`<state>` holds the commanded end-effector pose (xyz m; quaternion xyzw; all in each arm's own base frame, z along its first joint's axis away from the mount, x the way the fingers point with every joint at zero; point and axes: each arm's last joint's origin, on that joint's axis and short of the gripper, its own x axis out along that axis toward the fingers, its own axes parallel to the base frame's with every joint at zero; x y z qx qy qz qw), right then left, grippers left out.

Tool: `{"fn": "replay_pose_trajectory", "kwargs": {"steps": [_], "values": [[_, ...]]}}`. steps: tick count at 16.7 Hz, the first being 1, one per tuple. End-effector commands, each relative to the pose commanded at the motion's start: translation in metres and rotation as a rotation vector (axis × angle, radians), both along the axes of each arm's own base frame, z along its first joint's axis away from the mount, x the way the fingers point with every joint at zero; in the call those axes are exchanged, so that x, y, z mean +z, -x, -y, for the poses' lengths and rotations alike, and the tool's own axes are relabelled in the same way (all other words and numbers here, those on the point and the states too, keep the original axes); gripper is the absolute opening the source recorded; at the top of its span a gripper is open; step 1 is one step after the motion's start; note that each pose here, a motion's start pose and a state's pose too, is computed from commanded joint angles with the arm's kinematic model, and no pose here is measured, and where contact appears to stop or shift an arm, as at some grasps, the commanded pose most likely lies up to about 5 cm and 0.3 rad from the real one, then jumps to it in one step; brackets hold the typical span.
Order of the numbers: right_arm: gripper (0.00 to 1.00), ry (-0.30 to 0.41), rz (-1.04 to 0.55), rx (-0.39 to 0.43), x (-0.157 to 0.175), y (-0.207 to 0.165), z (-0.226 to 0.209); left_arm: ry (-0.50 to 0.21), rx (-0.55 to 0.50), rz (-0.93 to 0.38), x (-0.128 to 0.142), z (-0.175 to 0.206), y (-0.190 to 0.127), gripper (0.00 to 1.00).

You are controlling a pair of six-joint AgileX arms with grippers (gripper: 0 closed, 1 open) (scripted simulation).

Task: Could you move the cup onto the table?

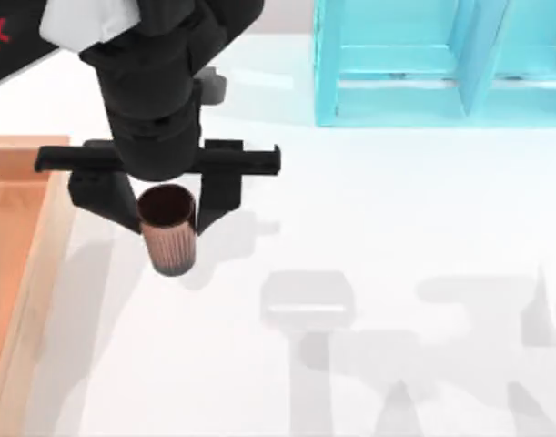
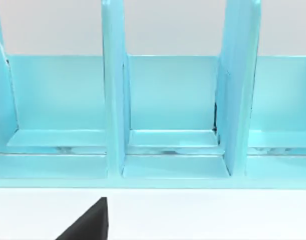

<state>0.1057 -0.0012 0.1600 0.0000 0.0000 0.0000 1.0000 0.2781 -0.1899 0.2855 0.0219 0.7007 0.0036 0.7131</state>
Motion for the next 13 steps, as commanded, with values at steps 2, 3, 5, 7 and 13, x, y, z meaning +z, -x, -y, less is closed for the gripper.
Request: {"fn": "replay_pose_trajectory", "kwargs": {"steps": [2, 3, 5, 7, 13], "values": [[1.00, 0.000, 0.000, 0.000, 0.000, 0.000, 0.000, -0.003, 0.000, 0.014, 0.000, 0.055, 0.008, 0.00], [1.00, 0.000, 0.000, 0.000, 0.000, 0.000, 0.000, -0.003, 0.000, 0.022, -0.001, 0.083, 0.016, 0.00], [1.00, 0.000, 0.000, 0.000, 0.000, 0.000, 0.000, 0.000, 0.001, 0.037, -0.005, 0.135, 0.040, 0.00], [1.00, 0.000, 0.000, 0.000, 0.000, 0.000, 0.000, 0.007, 0.002, 0.052, -0.011, 0.180, 0.071, 0.00], [1.00, 0.000, 0.000, 0.000, 0.000, 0.000, 0.000, 0.029, 0.004, 0.077, -0.027, 0.248, 0.146, 0.00]]}}
